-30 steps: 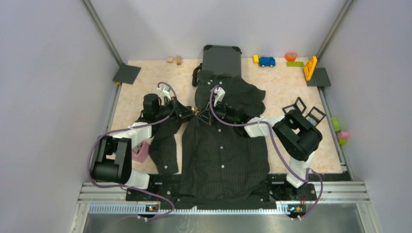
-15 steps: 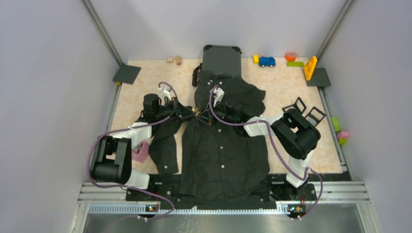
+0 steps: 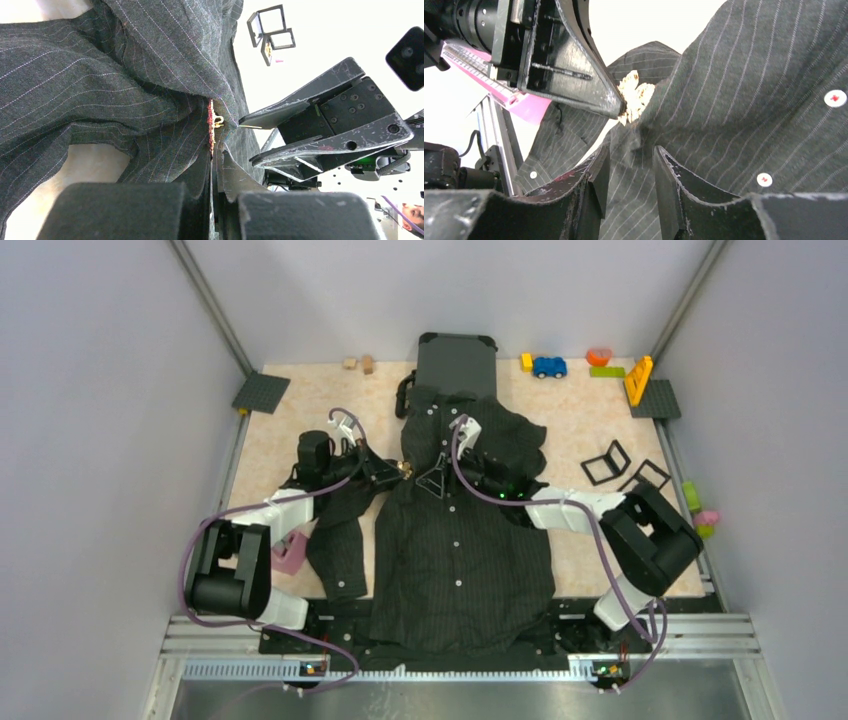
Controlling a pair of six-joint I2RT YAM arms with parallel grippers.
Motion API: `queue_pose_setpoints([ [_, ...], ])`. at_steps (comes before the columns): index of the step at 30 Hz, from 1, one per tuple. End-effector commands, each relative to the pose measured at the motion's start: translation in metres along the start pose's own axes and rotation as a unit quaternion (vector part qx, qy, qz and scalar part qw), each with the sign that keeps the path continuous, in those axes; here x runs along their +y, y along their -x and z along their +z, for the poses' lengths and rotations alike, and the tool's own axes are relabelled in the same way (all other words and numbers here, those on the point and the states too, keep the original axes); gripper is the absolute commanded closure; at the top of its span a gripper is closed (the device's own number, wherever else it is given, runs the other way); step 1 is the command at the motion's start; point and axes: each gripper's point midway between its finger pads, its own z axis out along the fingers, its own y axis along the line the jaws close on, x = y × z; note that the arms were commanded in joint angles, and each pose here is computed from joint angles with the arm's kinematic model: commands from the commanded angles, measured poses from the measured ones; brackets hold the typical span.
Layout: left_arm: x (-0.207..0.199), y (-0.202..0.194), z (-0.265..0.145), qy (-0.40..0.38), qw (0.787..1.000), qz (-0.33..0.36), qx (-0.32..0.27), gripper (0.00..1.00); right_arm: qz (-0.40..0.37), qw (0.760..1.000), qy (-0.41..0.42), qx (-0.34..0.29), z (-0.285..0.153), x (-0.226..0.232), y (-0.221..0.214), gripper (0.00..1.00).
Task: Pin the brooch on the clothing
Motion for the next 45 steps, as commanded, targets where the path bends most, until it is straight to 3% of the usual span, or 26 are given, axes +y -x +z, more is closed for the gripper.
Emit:
queue_pose_setpoints([
  [1, -0.015, 0.016, 0.003, -0.015, 1.0, 0.013, -0.011, 1.0, -0.029, 0.999, -0.029, -0.024, -0.018, -0.011, 0.012, 0.6],
  [7, -0.014, 0.017, 0.004, -0.009, 1.0, 0.012, -0.006, 1.0, -0.042, 0.998, -0.034, -0.025, -0.013, -0.024, 0.013, 0.67],
  [25, -0.009, 0.015, 0.007, -0.002, 1.0, 0.019, 0.016, 1.0, -0.059, 0.997, 0.036, -0.035, 0.028, -0.01, 0.036, 0.71],
  [35, -0.008, 0.014, 0.009, -0.003, 0.999, 0.033, 0.034, 1.0, -0.047, 0.997, 0.061, -0.018, 0.042, -0.01, 0.025, 0.78],
  [45, -0.008, 0.012, 0.007, -0.003, 0.997, 0.064, 0.052, 1.0, -0.04, 0.996, 0.071, -0.017, 0.045, -0.008, 0.022, 0.78],
])
